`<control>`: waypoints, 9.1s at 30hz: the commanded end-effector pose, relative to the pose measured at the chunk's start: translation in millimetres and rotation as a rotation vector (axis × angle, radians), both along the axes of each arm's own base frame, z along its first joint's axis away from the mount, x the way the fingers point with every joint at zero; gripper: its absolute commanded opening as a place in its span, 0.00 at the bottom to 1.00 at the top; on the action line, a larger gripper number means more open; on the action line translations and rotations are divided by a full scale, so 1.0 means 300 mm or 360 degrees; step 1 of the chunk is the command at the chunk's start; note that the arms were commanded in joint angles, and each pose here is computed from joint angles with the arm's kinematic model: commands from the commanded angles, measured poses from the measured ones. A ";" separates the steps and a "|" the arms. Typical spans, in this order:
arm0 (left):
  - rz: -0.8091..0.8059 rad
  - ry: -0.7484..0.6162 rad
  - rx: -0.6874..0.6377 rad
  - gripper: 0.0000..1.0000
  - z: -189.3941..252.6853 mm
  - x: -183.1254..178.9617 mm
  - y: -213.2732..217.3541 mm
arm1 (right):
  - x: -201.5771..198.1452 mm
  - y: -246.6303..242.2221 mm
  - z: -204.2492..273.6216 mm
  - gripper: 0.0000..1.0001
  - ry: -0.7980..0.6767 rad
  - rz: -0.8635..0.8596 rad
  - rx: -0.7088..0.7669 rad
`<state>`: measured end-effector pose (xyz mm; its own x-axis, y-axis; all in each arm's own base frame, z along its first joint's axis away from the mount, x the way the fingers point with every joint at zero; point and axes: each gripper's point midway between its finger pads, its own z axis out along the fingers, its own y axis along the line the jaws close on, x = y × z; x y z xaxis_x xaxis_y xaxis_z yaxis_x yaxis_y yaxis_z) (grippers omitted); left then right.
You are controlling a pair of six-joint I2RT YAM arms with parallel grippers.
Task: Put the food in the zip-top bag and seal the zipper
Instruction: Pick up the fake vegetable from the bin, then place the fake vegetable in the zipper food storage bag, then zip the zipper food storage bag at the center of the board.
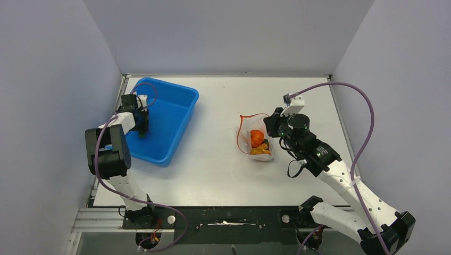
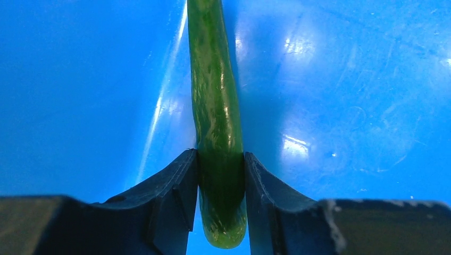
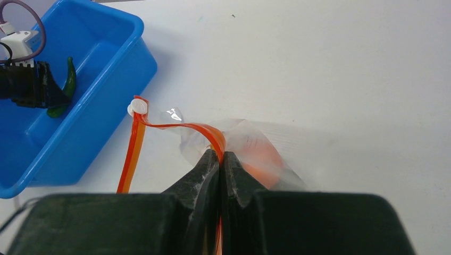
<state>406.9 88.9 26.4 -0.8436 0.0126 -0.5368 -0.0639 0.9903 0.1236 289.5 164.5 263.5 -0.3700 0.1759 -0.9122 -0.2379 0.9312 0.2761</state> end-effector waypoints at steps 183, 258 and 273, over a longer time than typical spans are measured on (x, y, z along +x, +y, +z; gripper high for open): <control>-0.2326 -0.1409 -0.0486 0.54 0.694 -0.652 -1.102 | -0.208 0.326 0.071 0.00 -0.0027 0.1203 -0.0081; -0.2527 -0.1438 -0.0982 0.00 0.685 -0.748 -1.126 | -0.343 0.681 0.016 0.32 -0.0768 0.1879 -0.0766; -0.2519 -0.1425 -0.0984 0.00 0.680 -0.745 -1.126 | -0.369 0.684 -0.015 0.42 -0.0696 0.1923 -0.0810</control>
